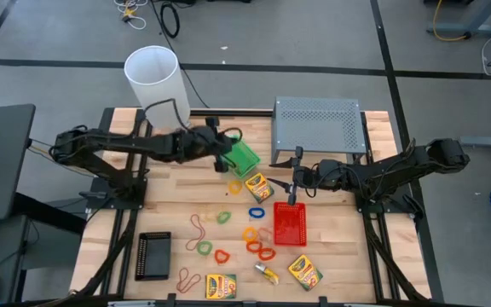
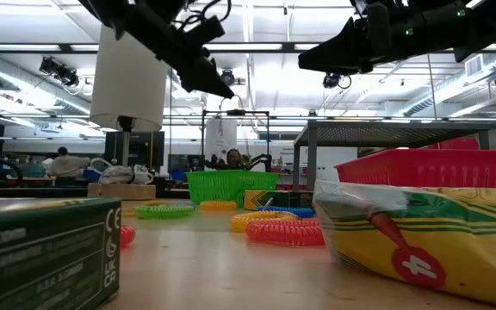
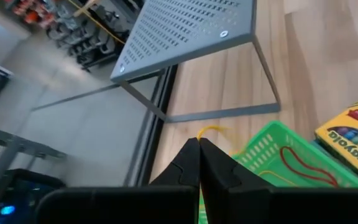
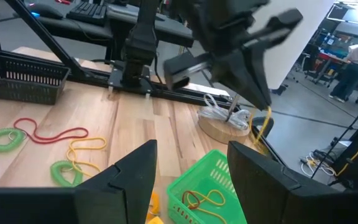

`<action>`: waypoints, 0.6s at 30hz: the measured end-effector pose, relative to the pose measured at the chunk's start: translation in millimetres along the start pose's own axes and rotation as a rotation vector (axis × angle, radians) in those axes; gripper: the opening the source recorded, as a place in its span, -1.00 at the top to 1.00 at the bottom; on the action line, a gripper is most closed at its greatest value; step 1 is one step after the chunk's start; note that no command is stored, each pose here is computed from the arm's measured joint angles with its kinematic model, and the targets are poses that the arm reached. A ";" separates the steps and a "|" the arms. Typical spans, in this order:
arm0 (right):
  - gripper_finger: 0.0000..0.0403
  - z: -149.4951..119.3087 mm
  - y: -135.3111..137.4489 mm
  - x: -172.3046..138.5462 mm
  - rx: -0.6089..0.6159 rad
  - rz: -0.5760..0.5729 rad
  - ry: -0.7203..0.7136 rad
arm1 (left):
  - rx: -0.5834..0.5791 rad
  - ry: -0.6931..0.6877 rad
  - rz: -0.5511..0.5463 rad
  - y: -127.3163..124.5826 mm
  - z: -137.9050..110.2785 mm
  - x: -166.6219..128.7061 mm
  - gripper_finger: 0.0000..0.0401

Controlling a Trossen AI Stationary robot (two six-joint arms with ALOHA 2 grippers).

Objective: Pick & Place Office Desk Supplies
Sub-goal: Put the yellow rubber band into the green bin

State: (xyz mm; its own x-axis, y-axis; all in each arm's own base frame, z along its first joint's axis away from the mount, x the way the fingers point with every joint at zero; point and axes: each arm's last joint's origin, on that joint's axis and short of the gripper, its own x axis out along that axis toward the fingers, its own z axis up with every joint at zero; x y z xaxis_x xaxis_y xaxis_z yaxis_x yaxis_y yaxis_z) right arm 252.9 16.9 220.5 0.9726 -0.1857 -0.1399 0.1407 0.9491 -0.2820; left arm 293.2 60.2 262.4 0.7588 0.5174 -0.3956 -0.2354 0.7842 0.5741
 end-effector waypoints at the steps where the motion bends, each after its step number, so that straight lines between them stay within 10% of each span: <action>1: -0.02 0.0 0.0 0.0 -0.001 0.000 0.000 | -0.013 -0.001 -0.011 3.0 -2.1 2.4 1.00; 18: -0.02 -0.4 0.1 0.0 -0.005 0.001 0.004 | -0.079 0.044 -0.195 -3.3 -25.4 35.0 0.99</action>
State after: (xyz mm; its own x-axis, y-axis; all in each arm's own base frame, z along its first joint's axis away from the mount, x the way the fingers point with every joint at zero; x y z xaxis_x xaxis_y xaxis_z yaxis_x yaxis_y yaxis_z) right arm 252.9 16.9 220.2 0.9720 -0.1858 -0.1436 0.1388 0.9480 -0.2865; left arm 305.1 84.5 228.5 0.7678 0.3660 -0.5258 -0.1343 0.8945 0.4265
